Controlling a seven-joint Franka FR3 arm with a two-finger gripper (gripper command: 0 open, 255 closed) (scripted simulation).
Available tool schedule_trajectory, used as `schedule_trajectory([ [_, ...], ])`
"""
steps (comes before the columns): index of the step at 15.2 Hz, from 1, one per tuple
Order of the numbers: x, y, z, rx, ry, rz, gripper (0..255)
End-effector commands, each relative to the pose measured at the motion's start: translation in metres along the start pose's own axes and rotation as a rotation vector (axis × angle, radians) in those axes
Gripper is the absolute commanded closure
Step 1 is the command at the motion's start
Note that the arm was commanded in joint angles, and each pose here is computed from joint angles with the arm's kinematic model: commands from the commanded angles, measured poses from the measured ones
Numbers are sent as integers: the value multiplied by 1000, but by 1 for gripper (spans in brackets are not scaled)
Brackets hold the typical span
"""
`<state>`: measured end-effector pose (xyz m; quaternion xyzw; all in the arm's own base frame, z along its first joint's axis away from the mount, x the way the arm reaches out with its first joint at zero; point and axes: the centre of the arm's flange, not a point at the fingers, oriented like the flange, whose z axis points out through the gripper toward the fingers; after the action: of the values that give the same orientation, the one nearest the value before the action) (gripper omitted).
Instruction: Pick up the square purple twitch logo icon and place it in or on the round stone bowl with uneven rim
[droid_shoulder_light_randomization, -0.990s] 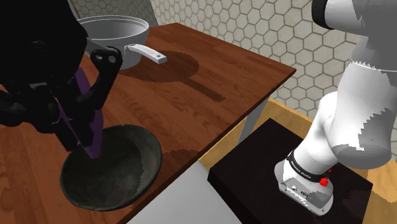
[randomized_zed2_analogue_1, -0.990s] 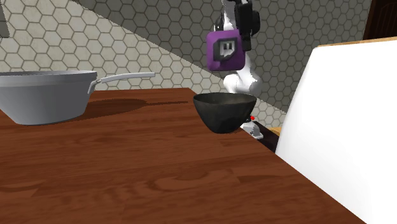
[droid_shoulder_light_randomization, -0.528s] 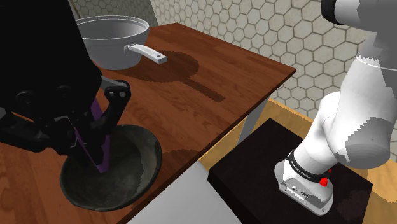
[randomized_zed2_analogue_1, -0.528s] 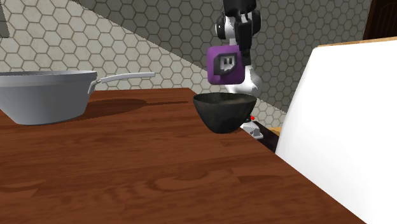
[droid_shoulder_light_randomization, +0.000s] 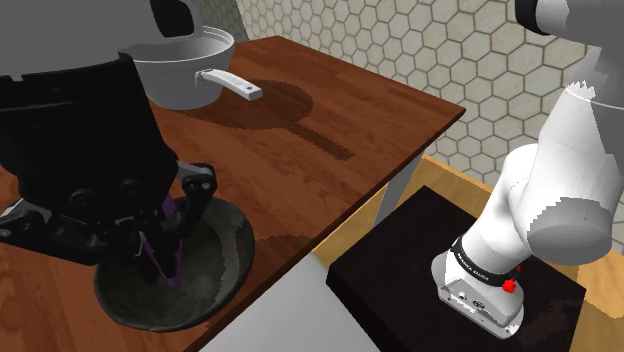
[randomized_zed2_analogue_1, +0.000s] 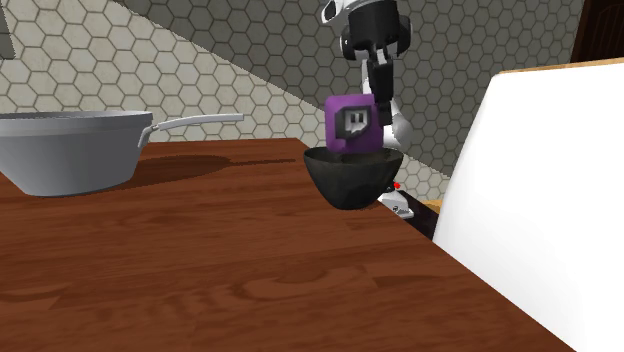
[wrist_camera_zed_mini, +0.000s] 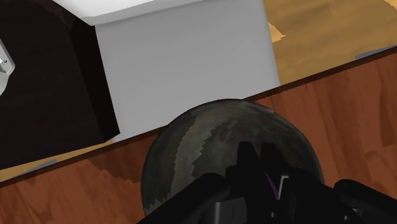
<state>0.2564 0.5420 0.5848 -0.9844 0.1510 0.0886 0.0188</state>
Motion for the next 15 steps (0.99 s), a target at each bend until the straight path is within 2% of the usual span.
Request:
schedule_trajectory([
  [1,1,0,1,0,0,0,255],
  [6,1,0,1,0,0,0,255],
  [7,1,0,1,0,0,0,0],
  [12,1,0,1,0,0,0,0],
  [15,1,0,-38,0,0,0,0],
])
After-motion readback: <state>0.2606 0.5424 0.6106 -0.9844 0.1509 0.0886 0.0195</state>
